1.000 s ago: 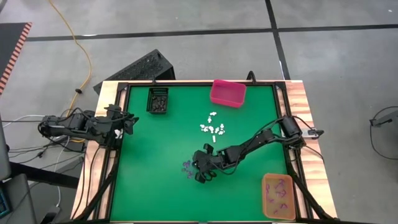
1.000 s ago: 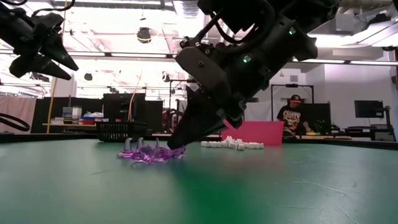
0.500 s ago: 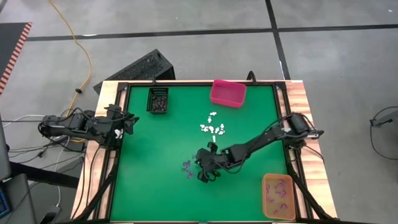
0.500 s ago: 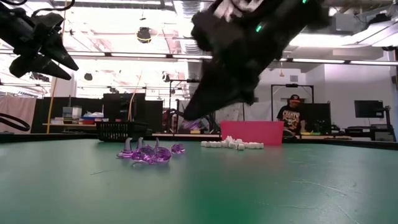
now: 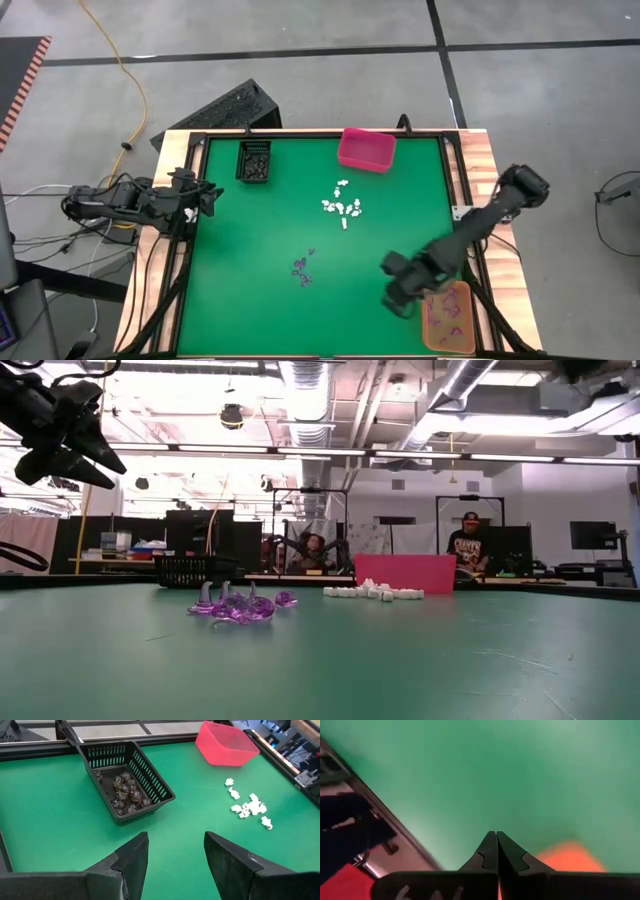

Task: Sort Halloween decoration
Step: Put the pink witch hat toy into the orange bin

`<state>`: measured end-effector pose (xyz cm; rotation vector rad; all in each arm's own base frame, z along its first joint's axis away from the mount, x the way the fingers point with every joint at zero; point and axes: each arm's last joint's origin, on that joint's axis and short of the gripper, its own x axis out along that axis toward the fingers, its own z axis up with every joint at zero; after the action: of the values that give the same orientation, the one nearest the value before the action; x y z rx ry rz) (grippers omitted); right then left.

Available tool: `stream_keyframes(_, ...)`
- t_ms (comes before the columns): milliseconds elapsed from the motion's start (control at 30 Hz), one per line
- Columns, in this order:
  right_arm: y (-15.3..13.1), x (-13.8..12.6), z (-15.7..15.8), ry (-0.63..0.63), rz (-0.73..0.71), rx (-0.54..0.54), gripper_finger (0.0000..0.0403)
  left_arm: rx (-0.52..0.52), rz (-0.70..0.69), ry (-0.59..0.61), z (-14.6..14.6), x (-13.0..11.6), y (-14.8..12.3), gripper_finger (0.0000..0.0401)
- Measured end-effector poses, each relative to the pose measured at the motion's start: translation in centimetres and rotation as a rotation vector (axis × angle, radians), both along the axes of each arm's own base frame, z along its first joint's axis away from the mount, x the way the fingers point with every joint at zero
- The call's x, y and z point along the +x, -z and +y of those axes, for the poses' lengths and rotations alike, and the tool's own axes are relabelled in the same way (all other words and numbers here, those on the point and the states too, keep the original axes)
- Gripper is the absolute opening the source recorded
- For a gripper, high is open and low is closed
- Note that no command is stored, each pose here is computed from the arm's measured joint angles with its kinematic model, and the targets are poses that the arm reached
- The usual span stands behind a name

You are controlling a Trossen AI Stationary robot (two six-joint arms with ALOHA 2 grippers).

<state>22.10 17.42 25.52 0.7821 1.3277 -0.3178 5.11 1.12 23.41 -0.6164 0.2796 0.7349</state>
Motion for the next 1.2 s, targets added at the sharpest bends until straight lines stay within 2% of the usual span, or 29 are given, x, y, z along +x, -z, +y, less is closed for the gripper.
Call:
stream_keyframes(200,-0.8,-5.0,2.8,0.091,0.150,0.044,0.0015,0.000,-0.003,-0.008,0.0,0.0,0.0,0.0183)
stream_keyframes(467,-0.1,-8.4,4.2,0.194,0.319,-0.032,0.0019,-0.002,-0.010,-0.019,0.0,0.0,0.0,0.0183)
stream_keyframes(733,1.3,-8.5,5.1,0.187,0.368,-0.086,0.0055,-0.010,-0.020,-0.035,0.1,0.0,0.0,0.0183)
stream_keyframes(967,1.7,-7.7,5.5,0.119,0.324,-0.072,0.0073,-0.010,-0.019,-0.035,0.1,0.0,0.0,0.0183)
stream_keyframes(1200,1.1,-6.6,5.0,0.064,0.269,-0.054,0.0112,-0.011,-0.018,-0.033,0.1,0.0,0.0,0.0183)
